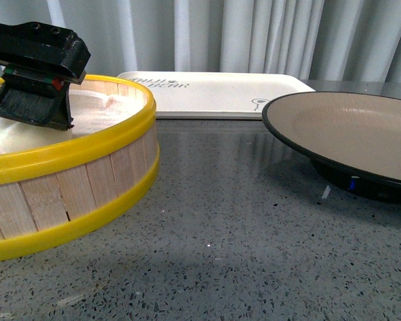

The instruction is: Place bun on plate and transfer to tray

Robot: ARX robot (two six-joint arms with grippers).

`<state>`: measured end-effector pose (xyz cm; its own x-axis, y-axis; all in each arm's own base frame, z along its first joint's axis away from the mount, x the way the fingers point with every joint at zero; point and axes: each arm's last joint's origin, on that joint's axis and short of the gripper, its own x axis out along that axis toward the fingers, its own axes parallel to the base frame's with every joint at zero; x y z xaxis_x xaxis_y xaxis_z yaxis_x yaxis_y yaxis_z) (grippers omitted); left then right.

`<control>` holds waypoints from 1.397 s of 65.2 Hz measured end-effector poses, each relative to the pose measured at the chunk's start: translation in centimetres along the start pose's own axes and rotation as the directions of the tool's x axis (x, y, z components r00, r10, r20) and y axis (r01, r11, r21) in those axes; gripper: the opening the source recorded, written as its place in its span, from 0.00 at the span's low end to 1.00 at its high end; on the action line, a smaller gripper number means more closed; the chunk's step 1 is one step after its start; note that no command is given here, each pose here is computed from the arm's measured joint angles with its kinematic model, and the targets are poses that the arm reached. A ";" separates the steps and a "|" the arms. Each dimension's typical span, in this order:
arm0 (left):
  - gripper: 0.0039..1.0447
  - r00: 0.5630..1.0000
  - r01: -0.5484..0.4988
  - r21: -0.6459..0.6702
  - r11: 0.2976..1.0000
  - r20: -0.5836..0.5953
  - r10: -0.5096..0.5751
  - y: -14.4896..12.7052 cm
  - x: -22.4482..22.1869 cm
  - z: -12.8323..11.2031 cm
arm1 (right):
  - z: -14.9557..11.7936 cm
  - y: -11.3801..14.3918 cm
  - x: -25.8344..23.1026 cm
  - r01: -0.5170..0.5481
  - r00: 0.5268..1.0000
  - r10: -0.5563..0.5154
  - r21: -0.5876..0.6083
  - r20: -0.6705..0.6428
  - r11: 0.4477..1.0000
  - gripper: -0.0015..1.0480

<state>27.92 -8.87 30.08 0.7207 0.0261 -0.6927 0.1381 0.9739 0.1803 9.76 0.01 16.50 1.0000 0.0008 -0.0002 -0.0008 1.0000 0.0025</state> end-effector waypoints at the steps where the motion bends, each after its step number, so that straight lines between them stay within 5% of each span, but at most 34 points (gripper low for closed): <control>1: 0.64 1.000 0.001 0.000 1.000 0.000 -0.001 0.0 0.0 0.0 | 0.0 0.0 0.0 0.000 1.000 0.000 0.000 0.000 1.000 0.92; 28: 0.04 1.000 0.023 -0.017 1.000 -0.008 -0.023 -0.1 0.0 -0.1 | 0.0 0.0 0.0 0.000 1.000 0.000 0.000 0.000 1.000 0.92; 53: 0.03 0.998 0.050 -0.025 0.998 0.024 -0.050 0.0 -1.6 1.5 | 0.0 0.0 0.0 0.000 1.000 0.000 0.000 0.000 1.000 0.92; 69: 0.03 0.981 0.072 0.000 0.997 0.183 -0.070 -0.7 -6.6 6.7 | 0.0 0.0 0.0 0.000 1.000 0.000 0.000 0.000 1.000 0.92; 80: 0.03 0.947 0.117 0.063 0.991 0.295 -0.131 -3.8 -9.0 10.9 | 0.0 0.0 0.0 0.000 1.000 0.000 0.000 0.000 1.000 0.92; 91: 0.03 0.906 0.205 0.187 0.961 0.334 -0.258 -9.7 -9.5 13.4 | 0.0 0.0 0.0 0.000 1.000 0.000 0.000 0.000 1.000 0.92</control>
<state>28.78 -21.61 44.28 0.8449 -0.3030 -0.4408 0.4069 0.8990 0.1618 9.76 0.01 16.50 1.0000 0.0008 -0.0002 -0.0008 1.0000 0.0025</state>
